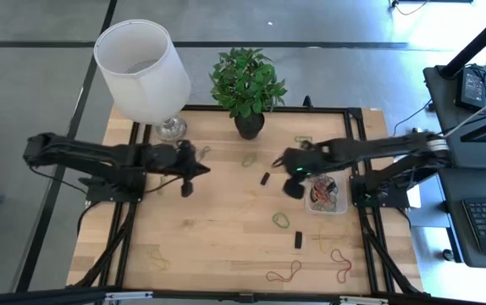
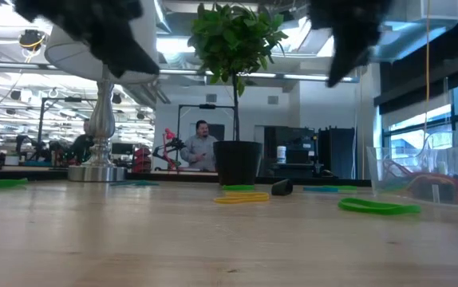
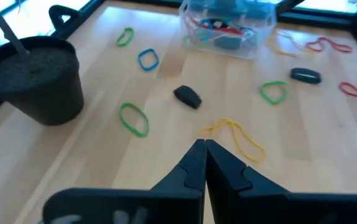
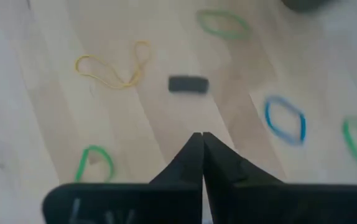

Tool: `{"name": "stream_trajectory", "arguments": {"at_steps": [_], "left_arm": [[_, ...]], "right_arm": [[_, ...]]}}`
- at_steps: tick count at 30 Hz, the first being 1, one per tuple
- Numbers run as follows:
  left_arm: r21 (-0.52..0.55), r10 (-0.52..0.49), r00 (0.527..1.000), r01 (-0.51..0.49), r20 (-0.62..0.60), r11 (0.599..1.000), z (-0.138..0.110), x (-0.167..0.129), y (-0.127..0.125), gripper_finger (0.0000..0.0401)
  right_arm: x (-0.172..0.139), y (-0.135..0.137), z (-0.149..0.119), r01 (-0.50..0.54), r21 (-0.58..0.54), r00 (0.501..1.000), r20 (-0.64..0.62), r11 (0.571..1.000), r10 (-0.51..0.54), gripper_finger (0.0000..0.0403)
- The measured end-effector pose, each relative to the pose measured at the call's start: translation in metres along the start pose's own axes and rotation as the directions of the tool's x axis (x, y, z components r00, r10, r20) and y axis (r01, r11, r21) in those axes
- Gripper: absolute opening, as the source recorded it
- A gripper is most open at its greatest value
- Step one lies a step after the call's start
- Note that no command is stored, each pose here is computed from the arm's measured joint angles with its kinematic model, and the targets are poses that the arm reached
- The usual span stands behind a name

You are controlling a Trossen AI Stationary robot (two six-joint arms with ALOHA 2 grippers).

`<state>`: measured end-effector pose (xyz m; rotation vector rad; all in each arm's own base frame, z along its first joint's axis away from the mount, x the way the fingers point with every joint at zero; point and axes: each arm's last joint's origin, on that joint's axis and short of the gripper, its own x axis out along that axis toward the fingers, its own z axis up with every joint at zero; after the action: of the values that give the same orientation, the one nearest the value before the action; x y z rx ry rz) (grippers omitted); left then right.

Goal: Pick and place rubber bands into bin
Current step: Put the black rubber band into the transparent bin

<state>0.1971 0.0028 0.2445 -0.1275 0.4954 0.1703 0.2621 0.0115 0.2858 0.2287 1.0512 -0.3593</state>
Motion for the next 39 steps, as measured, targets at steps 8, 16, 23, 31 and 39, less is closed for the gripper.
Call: {"name": "stream_trajectory", "arguments": {"at_steps": [8, 16, 23, 31, 39], "left_arm": [[0.054, -0.038, 0.997, 0.035, 0.06, 0.998, -0.026, -0.033, -0.017, 0.0002], [0.02, -0.104, 0.994, 0.103, 0.045, 0.994, -0.043, -0.04, -0.026, 0.0002], [0.025, -0.13, 0.991, 0.13, 0.006, 0.991, -0.048, -0.043, -0.032, 0.0002], [0.028, -0.119, 0.993, 0.119, -0.001, 0.992, -0.05, -0.043, -0.033, 0.0003], [0.022, -0.087, 0.996, 0.087, 0.011, 0.996, -0.049, -0.043, -0.032, 0.0003]], "right_arm": [[0.068, 0.031, 0.048, 0.013, -0.375, 0.992, -0.11, 0.927, -0.058, 0.0063], [0.135, 0.032, 0.051, -0.097, -0.652, 0.951, -0.285, 0.752, -0.124, 0.016], [0.161, 0.026, 0.051, -0.165, -0.789, 0.942, -0.304, 0.592, -0.141, 0.0236], [0.185, 0.019, 0.039, -0.252, -0.878, 0.926, -0.34, 0.407, -0.161, 0.022], [0.192, 0.018, 0.027, -0.255, -0.816, 0.901, -0.395, 0.519, -0.178, 0.0081]]}}
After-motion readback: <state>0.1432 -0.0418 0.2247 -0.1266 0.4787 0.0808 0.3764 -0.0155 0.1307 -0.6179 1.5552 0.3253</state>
